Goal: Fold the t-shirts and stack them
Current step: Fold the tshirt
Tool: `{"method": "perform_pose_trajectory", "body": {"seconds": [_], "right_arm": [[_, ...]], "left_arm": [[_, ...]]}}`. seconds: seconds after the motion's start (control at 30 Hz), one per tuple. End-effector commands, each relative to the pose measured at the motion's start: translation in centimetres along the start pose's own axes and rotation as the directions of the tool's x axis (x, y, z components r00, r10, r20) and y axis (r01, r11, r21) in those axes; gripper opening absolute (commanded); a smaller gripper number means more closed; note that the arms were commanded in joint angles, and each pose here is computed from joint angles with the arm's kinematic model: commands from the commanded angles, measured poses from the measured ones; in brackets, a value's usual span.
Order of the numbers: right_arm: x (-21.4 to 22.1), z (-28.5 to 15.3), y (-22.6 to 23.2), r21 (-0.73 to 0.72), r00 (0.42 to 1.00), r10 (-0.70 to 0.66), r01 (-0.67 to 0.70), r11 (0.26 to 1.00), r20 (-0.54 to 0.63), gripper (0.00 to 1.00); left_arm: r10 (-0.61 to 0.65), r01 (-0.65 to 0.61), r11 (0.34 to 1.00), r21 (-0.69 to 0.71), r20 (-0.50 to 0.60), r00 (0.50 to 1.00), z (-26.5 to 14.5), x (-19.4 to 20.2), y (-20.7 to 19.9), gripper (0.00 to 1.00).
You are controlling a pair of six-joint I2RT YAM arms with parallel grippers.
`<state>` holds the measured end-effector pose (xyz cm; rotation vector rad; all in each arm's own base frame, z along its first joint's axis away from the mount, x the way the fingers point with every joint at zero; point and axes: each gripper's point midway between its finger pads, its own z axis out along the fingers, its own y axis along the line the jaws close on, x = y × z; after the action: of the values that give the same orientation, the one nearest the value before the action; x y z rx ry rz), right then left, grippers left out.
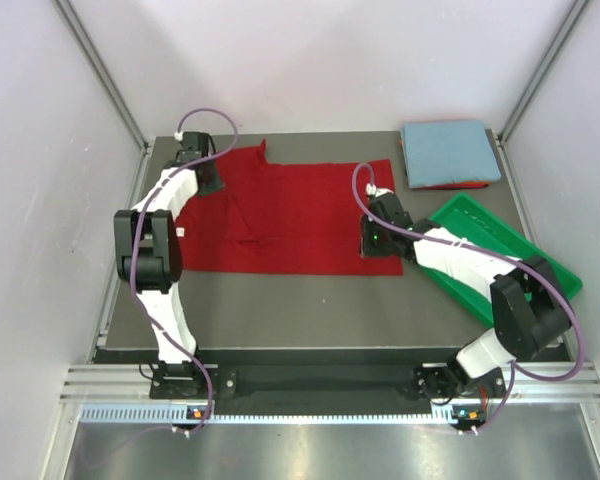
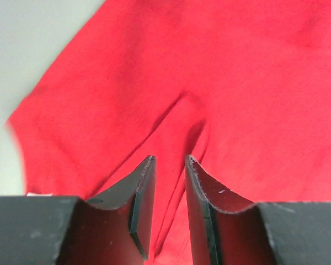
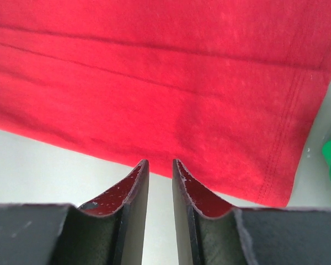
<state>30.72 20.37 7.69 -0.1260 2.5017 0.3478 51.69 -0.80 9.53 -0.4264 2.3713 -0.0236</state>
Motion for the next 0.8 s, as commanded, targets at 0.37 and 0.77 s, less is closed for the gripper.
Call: {"method": "perform_pose_trajectory", "body": {"seconds": [0.37, 0.77], "right_arm": [[-6.3, -1.8, 11.7, -0.164, 0.987, -0.051, 0.077, 0.983, 0.155, 0.24], [-4.2, -0.2, 10.8, -0.133, 0.991, -0.071, 0.086, 0.987, 0.116, 0.24]], "left_arm": [[-0.424, 0.405, 0.880, -0.248, -0.024, 0.906, -8.1, 8.1, 13.7, 0.08], [-0.490, 0.424, 0.796, -0.433, -0.049, 0.870, -5.3, 12.5, 17.5, 0.00]]}}
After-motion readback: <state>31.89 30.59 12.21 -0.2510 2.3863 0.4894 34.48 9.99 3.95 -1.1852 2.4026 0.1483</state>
